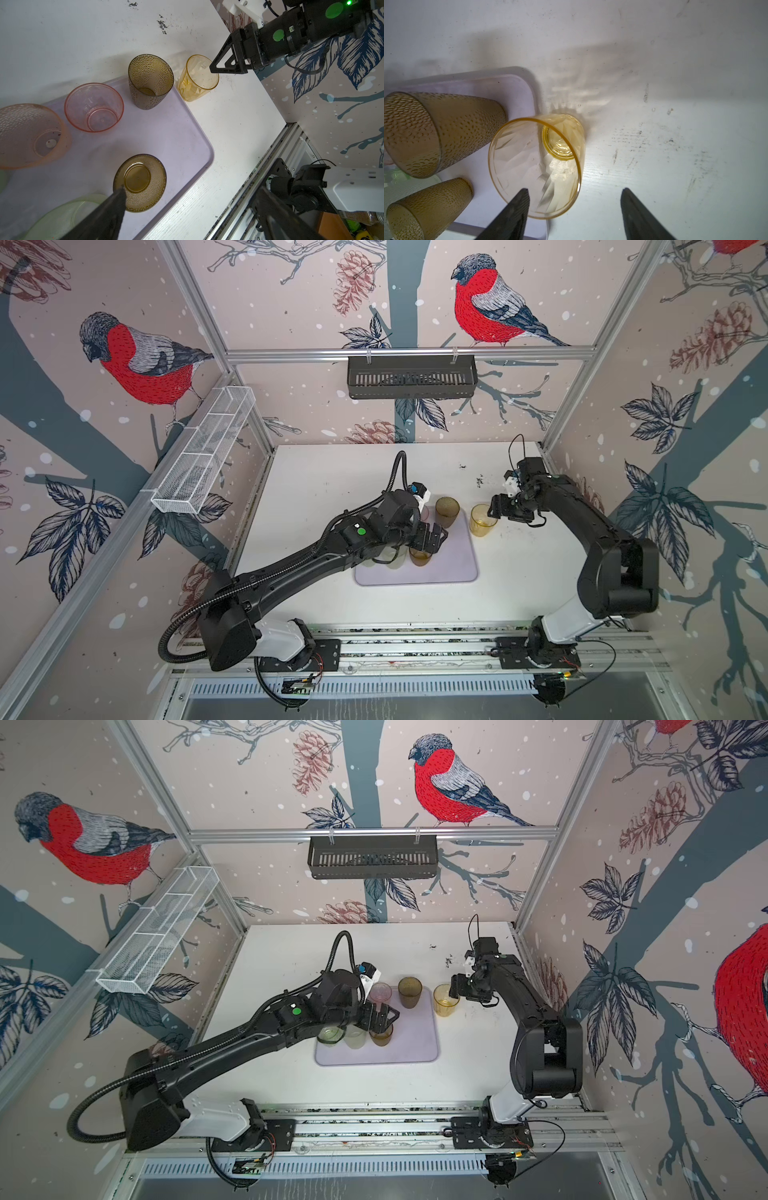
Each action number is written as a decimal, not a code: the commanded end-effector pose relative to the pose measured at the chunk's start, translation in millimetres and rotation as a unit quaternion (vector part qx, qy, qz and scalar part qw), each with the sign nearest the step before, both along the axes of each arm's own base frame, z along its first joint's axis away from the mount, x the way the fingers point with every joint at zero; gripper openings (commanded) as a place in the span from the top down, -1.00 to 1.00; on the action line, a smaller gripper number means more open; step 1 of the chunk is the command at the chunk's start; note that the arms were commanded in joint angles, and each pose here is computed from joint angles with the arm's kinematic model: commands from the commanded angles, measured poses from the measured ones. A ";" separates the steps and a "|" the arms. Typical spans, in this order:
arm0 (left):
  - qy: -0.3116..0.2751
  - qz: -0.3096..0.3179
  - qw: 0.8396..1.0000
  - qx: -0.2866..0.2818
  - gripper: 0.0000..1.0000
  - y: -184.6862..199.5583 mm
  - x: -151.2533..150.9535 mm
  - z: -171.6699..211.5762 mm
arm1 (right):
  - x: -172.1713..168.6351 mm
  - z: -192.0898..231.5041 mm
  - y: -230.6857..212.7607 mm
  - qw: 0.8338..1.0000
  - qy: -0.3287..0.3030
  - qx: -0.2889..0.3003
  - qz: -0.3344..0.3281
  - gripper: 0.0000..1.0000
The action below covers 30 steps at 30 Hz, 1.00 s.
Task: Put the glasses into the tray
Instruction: 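Move the right gripper over the clear yellow cup beside the tray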
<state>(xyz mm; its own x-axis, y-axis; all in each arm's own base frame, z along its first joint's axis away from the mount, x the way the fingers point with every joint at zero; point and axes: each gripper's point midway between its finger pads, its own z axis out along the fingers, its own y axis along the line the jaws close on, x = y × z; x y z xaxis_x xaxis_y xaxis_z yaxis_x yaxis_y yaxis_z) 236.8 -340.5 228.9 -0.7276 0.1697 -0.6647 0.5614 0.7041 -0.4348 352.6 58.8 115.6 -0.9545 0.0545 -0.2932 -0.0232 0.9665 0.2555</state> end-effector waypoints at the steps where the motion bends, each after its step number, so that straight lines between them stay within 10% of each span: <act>1: -0.011 0.000 1.000 -0.015 -0.95 -3.0 1.9 8.9 | 4.5 -0.4 2.3 1.000 -0.006 0.003 0.005 -0.35; 30: -0.012 0.008 1.000 -0.011 -0.95 1.1 2.2 7.9 | 5.7 -18.1 13.8 1.000 0.012 -0.009 0.023 0.24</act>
<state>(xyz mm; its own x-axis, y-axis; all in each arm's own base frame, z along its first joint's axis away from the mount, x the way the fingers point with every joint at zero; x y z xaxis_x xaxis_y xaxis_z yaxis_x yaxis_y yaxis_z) 236.3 -339.0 230.3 -0.7258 0.1640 -0.6680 0.5602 0.7046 -0.4356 357.1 72.8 97.1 -0.9638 0.0127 -0.2664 -0.0565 0.9665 0.2505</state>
